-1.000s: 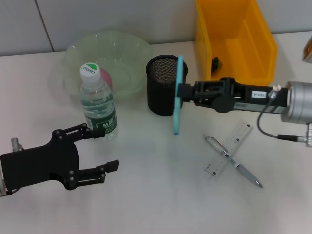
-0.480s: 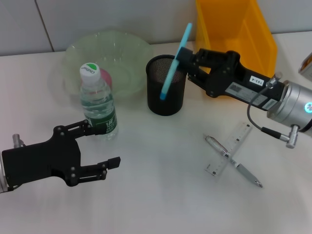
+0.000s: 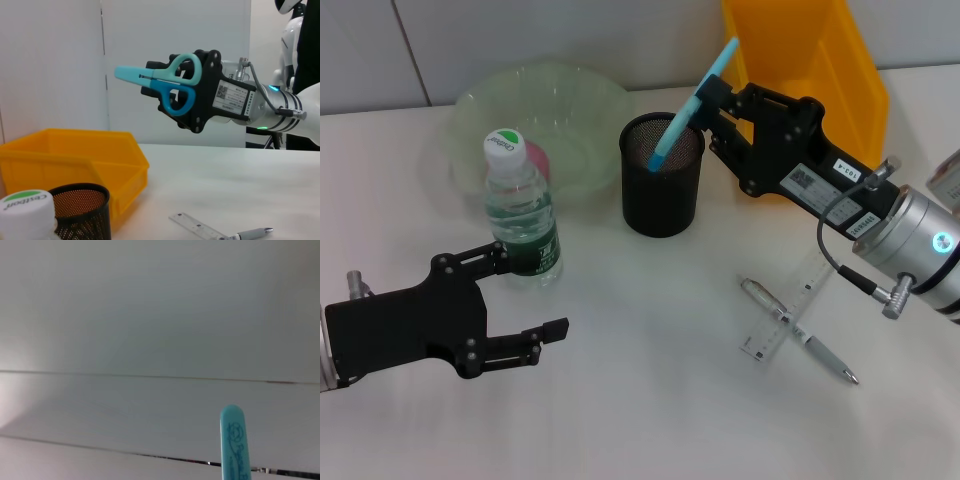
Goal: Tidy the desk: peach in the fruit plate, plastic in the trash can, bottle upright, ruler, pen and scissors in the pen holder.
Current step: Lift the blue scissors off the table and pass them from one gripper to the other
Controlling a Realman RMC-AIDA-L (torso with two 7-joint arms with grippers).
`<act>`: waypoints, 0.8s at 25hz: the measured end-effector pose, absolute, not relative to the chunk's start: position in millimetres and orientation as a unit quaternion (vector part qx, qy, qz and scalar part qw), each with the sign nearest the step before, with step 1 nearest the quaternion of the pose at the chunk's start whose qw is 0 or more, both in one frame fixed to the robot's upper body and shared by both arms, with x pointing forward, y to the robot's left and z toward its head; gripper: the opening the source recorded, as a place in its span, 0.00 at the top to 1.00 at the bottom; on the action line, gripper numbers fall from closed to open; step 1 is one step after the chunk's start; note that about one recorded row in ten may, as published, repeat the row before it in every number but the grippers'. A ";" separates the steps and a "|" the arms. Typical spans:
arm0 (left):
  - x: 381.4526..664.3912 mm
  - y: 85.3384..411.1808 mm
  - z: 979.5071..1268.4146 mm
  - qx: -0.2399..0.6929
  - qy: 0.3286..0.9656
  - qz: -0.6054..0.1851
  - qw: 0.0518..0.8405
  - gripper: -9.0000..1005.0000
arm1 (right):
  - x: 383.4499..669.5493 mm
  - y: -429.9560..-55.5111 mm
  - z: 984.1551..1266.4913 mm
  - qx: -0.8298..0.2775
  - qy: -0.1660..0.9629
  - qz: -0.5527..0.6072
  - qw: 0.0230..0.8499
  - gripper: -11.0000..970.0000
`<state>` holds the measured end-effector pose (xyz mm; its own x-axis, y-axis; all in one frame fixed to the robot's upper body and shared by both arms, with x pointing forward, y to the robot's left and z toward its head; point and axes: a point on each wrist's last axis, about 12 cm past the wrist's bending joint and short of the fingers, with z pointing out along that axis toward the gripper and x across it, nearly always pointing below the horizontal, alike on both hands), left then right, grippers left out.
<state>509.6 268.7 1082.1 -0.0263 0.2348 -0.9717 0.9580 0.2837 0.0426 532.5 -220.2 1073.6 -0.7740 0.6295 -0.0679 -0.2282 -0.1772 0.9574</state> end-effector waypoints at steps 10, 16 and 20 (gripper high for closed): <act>510.5 269.5 1083.1 0.477 0.622 -0.356 0.509 0.34 | 549.4 -219.6 1099.5 -0.020 0.611 0.690 0.387 0.72; 510.8 277.4 1086.5 0.454 0.632 -0.359 0.515 0.35 | 553.9 -237.3 1113.4 -0.138 0.602 0.601 0.507 0.72; 510.0 279.0 1091.0 0.445 0.637 -0.371 0.509 0.35 | 554.2 -247.0 1119.4 -0.219 0.574 0.512 0.600 0.72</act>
<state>510.0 279.0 1091.0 -0.0856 0.1892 -0.9782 0.9443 0.3287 -0.0190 554.2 -247.0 1119.4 -0.1831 0.3629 -0.9137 -0.8666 0.3792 0.3243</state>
